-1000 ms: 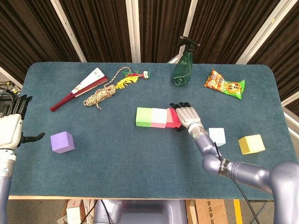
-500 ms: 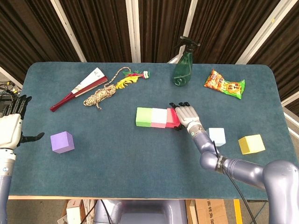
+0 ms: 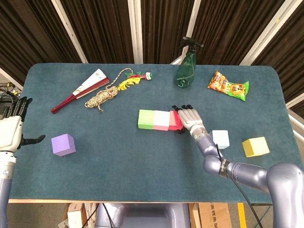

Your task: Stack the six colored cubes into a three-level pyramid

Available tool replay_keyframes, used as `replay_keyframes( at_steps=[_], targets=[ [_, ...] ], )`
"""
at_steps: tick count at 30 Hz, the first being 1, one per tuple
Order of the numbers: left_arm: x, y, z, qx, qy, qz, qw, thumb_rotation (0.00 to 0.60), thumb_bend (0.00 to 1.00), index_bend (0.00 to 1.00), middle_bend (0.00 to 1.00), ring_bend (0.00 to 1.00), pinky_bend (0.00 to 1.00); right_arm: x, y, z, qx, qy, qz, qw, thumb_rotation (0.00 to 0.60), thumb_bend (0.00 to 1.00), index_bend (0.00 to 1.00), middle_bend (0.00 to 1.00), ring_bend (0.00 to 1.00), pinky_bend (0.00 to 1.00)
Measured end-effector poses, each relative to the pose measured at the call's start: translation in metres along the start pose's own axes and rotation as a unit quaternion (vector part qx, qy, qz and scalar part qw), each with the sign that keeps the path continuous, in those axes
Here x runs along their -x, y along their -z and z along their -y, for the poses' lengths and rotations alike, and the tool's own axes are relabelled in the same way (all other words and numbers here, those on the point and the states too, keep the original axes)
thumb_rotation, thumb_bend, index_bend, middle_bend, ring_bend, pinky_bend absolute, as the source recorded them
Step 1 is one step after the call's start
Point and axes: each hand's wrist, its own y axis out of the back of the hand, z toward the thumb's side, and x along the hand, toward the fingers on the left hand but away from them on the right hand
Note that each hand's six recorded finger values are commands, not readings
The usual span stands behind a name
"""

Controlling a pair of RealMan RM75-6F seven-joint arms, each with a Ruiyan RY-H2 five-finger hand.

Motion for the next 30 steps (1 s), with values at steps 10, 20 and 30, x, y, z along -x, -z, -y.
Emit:
replay_keyframes(
  at_steps=[10,20,30],
  targets=[
    [0.0,0.0004,-0.0007,0.001,0.0,0.0,1.0,0.6,0.13,0.0,0.0,0.01,0.08,-0.001,-0.001,0.0007,0.0,-0.001,0.001,1.0,0.6,0.3,0.0,0.25,0.09,0.0],
    [-0.0002,0.001,-0.0007,0.002,0.0,0.0,1.0,0.6,0.13,0.0,0.0,0.01,0.08,-0.0015,0.0006,0.0011,-0.005,-0.002,0.006,1.0,0.6,0.3,0.0,0.25,0.09,0.0],
    [0.0004,0.0004,-0.0017,0.003,-0.001,0.002,1.0,0.6,0.13,0.0,0.0,0.01,0.08,-0.004,-0.001,0.0025,-0.003,-0.005,0.004,1.0,0.6,0.3,0.0,0.25,0.09,0.0]
  ],
)
